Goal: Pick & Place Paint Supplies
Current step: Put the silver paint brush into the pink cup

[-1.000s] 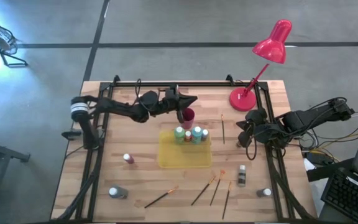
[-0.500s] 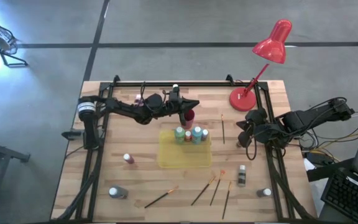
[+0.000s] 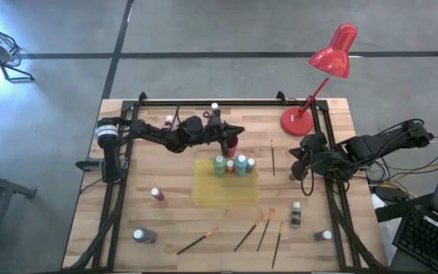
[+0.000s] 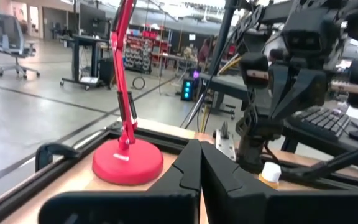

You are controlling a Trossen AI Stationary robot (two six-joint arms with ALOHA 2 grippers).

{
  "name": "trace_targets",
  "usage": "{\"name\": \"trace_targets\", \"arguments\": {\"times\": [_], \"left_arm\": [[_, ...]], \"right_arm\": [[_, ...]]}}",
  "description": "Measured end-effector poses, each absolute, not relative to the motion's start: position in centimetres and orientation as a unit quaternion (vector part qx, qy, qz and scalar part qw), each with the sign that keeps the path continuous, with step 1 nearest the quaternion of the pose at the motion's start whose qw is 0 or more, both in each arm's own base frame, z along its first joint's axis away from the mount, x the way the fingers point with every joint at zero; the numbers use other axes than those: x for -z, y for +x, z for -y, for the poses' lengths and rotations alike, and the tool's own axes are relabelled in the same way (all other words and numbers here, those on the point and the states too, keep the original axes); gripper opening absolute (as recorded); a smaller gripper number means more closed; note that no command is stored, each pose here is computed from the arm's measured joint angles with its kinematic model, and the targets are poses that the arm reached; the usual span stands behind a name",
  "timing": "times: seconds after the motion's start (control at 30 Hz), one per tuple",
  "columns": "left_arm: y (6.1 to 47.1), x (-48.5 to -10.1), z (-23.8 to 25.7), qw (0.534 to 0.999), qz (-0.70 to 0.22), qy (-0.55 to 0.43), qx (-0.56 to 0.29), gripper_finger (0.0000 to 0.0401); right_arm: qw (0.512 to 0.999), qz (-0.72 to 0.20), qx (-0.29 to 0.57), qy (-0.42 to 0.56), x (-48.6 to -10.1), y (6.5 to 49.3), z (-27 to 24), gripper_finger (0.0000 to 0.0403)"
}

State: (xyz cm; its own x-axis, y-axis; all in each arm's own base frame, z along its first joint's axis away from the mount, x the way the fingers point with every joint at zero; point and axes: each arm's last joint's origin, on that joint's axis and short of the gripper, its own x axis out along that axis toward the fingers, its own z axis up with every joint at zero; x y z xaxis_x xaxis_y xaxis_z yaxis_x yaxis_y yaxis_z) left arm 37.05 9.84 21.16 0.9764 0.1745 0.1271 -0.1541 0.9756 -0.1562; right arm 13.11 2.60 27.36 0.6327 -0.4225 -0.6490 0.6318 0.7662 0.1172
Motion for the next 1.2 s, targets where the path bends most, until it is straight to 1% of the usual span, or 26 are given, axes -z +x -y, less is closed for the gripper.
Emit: {"name": "trace_targets", "arguments": {"times": [0.8,1.03,1.2], "left_arm": [[37.2,-19.2,-9.6,0.993,-0.030,-0.073,-0.092,0.0000],[37.2,-19.1,-9.6,0.992,-0.035,-0.073,-0.094,0.0001],[37.2,-19.1,-9.6,0.992,-0.036,-0.075,-0.094,0.0025]], "right_arm": [[0.888,-0.309,0.297,0.169,-27.4,13.1,-2.6,0.0008],[0.888,-0.309,0.297,0.169,-27.4,13.1,-2.6,0.0008],[0.888,-0.309,0.297,0.169,-27.4,13.1,-2.6,0.0008]]}}
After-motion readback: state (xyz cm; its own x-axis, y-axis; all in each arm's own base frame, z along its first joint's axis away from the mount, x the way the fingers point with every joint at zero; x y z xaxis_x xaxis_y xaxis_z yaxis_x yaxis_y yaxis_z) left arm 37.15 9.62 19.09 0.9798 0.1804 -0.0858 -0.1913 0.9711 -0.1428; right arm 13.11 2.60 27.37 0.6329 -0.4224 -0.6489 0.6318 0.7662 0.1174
